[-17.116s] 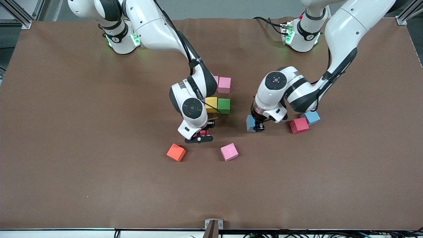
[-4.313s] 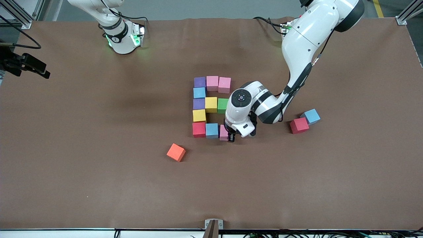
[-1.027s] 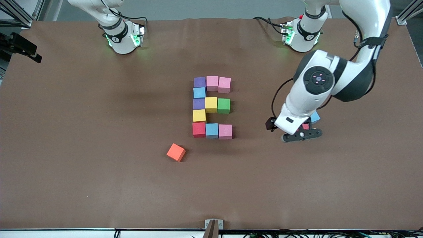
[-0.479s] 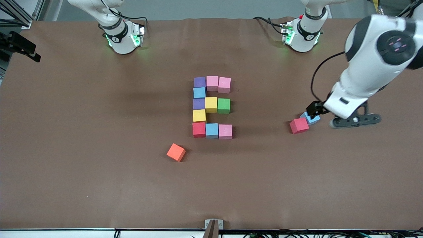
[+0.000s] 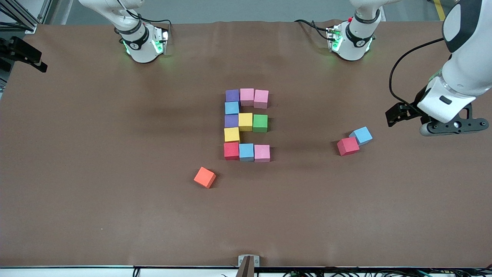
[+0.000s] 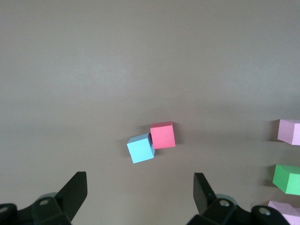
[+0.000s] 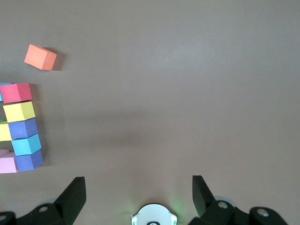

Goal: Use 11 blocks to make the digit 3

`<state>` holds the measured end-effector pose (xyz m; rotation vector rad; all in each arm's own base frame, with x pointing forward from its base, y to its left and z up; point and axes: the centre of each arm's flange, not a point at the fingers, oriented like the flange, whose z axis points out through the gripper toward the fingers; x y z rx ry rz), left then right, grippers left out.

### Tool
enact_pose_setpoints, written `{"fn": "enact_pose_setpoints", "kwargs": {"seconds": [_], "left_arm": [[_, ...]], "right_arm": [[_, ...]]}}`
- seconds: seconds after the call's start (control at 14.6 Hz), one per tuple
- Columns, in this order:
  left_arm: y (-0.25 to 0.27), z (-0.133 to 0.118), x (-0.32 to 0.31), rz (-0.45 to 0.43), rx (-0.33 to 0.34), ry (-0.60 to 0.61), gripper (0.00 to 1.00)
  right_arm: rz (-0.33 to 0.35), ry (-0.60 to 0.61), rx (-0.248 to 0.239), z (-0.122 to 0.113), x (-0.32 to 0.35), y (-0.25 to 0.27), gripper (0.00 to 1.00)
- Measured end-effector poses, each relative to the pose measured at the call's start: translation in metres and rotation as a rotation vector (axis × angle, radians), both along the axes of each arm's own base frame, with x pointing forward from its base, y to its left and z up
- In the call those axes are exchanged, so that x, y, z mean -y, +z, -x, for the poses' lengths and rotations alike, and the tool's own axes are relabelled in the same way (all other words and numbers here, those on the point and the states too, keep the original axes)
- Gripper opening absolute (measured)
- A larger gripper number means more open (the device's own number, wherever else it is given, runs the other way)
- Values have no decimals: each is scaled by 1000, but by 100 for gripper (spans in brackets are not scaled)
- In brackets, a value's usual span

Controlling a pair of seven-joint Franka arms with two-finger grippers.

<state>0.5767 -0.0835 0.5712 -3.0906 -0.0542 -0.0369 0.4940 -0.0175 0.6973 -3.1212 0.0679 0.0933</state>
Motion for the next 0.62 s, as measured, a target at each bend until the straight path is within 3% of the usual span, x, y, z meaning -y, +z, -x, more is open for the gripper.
{"fn": "enact_pose_setpoints", "kwargs": {"seconds": [0.62], "left_arm": [[35,16,-55,10,-4,-44,100]], "right_arm": [[-1,20,13,-1,0,1,100]]}}
